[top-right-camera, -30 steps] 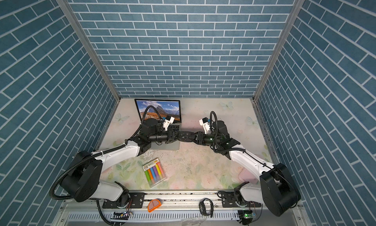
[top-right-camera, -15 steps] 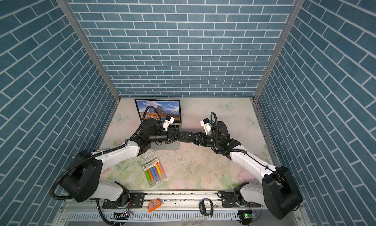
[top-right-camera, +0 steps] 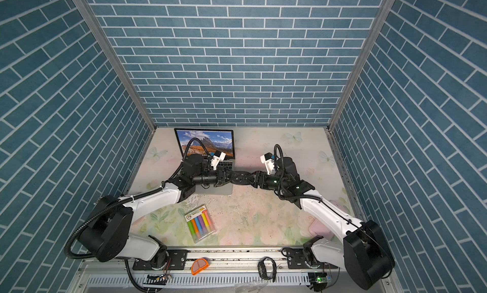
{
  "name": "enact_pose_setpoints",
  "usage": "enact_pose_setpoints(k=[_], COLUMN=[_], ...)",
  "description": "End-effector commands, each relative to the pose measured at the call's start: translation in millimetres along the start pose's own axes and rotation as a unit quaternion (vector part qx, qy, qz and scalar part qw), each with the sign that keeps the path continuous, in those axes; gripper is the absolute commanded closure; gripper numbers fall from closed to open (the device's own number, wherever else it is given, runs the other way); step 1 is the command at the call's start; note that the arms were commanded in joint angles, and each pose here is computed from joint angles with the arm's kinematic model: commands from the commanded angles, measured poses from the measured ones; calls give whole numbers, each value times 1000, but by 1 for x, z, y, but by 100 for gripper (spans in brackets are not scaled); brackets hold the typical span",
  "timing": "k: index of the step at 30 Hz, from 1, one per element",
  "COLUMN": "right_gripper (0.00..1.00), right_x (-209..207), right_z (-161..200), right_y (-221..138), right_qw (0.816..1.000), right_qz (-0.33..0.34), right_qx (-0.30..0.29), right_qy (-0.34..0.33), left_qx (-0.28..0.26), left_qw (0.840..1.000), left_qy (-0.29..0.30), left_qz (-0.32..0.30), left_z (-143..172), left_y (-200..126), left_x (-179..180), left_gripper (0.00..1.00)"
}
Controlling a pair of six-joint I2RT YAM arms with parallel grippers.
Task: Insert the wireless mouse receiver into the laptop
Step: Remove the lid from the mouse, then take out the USB plug from the mouse.
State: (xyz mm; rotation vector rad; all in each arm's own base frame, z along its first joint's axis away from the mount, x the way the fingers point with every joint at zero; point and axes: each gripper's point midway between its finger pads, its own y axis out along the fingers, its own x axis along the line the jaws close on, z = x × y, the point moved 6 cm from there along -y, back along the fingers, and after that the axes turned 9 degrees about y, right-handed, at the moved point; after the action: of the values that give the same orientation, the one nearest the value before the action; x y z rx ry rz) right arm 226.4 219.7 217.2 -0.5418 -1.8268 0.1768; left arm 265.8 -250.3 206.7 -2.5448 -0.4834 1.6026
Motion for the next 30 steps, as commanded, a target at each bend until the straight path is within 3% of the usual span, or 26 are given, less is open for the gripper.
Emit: enact_pose_setpoints(k=[1,12,25,30], right_gripper=[27,37,41,42], right_x=[18,6,-2,-15], right_z=[-10,-11,-10,-8], right_y=[-7,-8,5,-2], right_qw=[1000,999,998,996], right_qz=[-14,18,-1,63], right_qx=[-18,-26,-5,-21], right_qy=[-3,33,68,57], left_qx=[-14,-28,-36,-30], left_qw=[1000,999,999,999], left_qy=[1,-15,-13,-23], left_qz=[9,16,21,4], left_z=[-2,0,-1,3], left_y=[-2,-6,-8,-7], left_x=[1,6,5,14], left_gripper=[100,100,100,100])
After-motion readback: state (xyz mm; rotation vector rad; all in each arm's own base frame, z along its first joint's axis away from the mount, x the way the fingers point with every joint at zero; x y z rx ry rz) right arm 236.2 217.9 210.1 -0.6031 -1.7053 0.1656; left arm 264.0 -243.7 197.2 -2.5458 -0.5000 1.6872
